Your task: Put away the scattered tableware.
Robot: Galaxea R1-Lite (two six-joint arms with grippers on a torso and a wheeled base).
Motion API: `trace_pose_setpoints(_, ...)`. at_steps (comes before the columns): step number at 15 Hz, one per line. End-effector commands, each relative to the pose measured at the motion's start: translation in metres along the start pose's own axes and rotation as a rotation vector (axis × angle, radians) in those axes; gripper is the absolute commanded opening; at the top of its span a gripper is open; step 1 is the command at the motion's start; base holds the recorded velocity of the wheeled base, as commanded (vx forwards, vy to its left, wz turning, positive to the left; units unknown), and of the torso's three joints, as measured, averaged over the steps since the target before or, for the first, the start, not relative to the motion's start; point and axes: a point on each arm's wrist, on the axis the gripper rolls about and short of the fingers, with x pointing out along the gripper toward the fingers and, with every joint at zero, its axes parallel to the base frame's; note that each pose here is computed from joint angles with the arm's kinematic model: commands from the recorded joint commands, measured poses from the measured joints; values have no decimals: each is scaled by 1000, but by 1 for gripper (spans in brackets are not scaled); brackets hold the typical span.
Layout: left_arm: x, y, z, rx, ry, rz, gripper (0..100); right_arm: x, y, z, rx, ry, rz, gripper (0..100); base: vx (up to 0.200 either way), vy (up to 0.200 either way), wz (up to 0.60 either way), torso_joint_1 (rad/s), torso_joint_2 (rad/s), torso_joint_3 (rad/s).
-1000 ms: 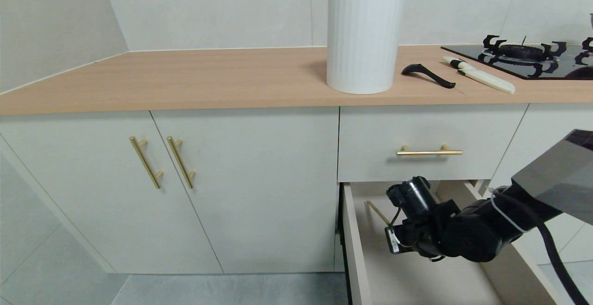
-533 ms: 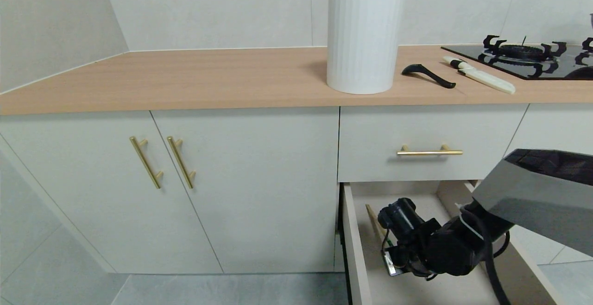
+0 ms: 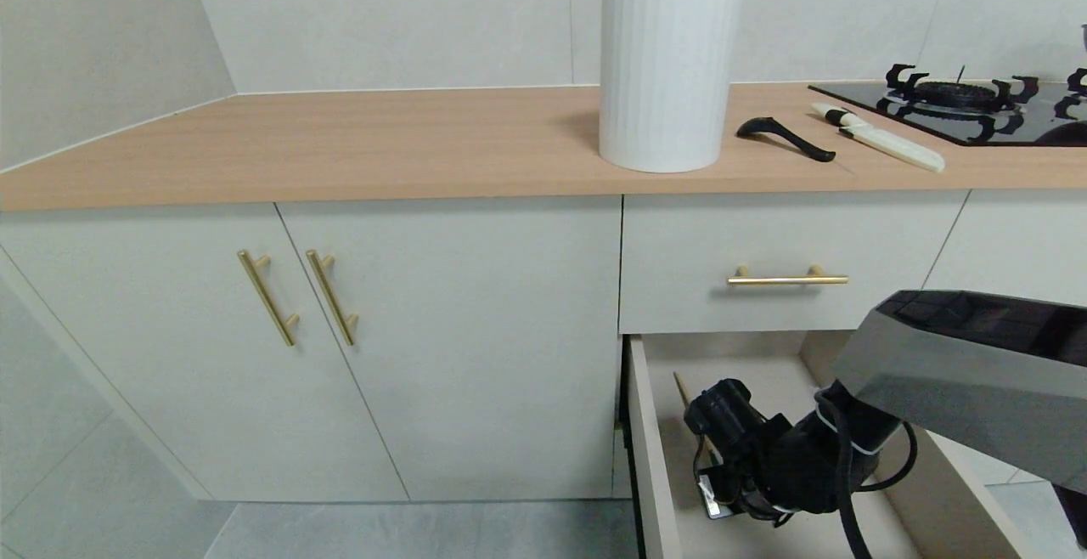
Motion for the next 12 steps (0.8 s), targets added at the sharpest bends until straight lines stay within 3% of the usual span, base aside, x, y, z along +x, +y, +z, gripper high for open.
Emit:
trace_pose_setpoints(1,0,0,0,0,2,0,100,2,0,-1,-1,5,-2,0,0,0,0,0,0,0)
trace_pose_setpoints(3,0,0,0,0,2,0,100,2,0,-1,1,3,-1,0,0,0,0,0,0,0)
trace_pose_setpoints(4,0,0,0,0,0,0,100,2,0,-1,1,3,-1,100,0,0,0,0,0,0)
trace_pose_setpoints(10,0,0,0,0,2,0,100,-4,-1,1,2,-4,1,100,0,0,0,0,0,0)
trace_pose_setpoints(12,0,0,0,0,0,0,100,-28,-5,13,22,-63,19,100,0,0,0,0,0,0)
